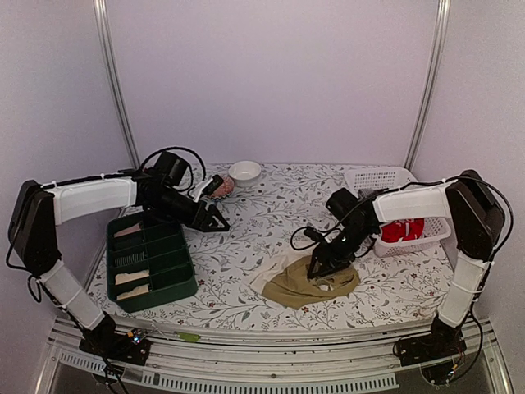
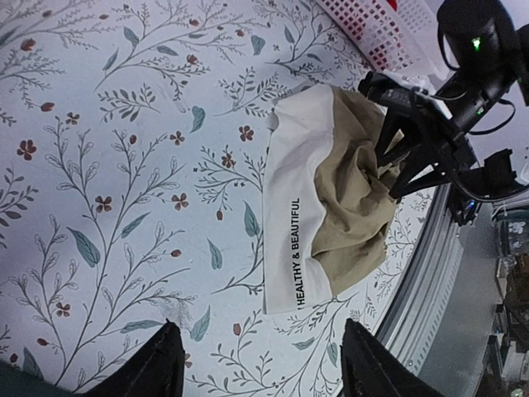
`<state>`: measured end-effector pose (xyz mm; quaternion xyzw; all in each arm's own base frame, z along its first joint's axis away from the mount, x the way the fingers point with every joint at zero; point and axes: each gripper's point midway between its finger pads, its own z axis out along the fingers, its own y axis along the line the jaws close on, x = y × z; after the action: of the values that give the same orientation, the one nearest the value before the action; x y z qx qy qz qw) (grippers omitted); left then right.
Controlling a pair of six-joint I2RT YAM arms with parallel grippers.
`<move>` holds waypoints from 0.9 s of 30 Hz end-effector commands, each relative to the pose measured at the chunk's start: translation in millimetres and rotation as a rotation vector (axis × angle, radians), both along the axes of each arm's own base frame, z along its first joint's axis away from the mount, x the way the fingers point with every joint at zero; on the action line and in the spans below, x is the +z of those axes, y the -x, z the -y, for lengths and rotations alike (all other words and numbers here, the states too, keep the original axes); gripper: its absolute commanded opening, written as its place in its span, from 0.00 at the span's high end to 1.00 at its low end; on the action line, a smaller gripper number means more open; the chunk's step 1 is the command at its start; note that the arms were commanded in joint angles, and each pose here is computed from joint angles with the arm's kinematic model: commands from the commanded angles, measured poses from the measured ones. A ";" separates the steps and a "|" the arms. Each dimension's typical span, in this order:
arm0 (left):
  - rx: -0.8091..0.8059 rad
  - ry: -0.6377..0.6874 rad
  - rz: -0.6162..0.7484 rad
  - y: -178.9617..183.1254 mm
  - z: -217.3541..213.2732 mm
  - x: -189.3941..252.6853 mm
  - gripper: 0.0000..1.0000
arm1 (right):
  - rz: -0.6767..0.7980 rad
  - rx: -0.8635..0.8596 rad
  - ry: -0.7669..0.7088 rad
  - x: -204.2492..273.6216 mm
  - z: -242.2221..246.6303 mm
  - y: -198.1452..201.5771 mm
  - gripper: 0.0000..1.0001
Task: Roll the underwear
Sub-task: Turn over the underwear at the center of the board.
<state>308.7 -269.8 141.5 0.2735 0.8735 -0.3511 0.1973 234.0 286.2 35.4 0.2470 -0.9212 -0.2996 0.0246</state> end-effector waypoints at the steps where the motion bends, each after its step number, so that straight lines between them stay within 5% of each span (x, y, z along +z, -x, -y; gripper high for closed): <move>1: -0.036 -0.012 0.047 9.4 11.7 3.8 0.36 | 0.187 0.010 -0.135 69.5 -23.5 -42.6 0.43; 6: -0.064 -0.036 0.042 16.2 25.0 -6.5 0.40 | 0.262 -0.145 0.088 47.0 5.6 -112.4 0.46; 18: -0.062 -0.074 0.036 21.2 33.9 -16.6 0.42 | 0.196 -0.091 0.182 -14.1 5.4 -114.5 0.41; 21: -0.061 -0.082 0.041 21.8 32.2 -17.6 0.43 | 0.177 -0.048 0.162 -22.2 -6.7 -107.5 0.55; 25: -0.048 -0.092 0.066 18.9 29.3 -14.4 0.44 | 0.197 -0.026 0.032 11.3 -32.8 -114.2 1.00; 27: -0.029 -0.088 0.087 14.6 27.3 -9.4 0.46 | 0.277 -0.042 -0.014 46.7 -41.4 -129.4 1.00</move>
<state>290.4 -297.3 126.5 0.3092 0.8769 -0.3117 0.1959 344.7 298.8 27.8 0.2454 -0.9424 -0.2214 -0.0512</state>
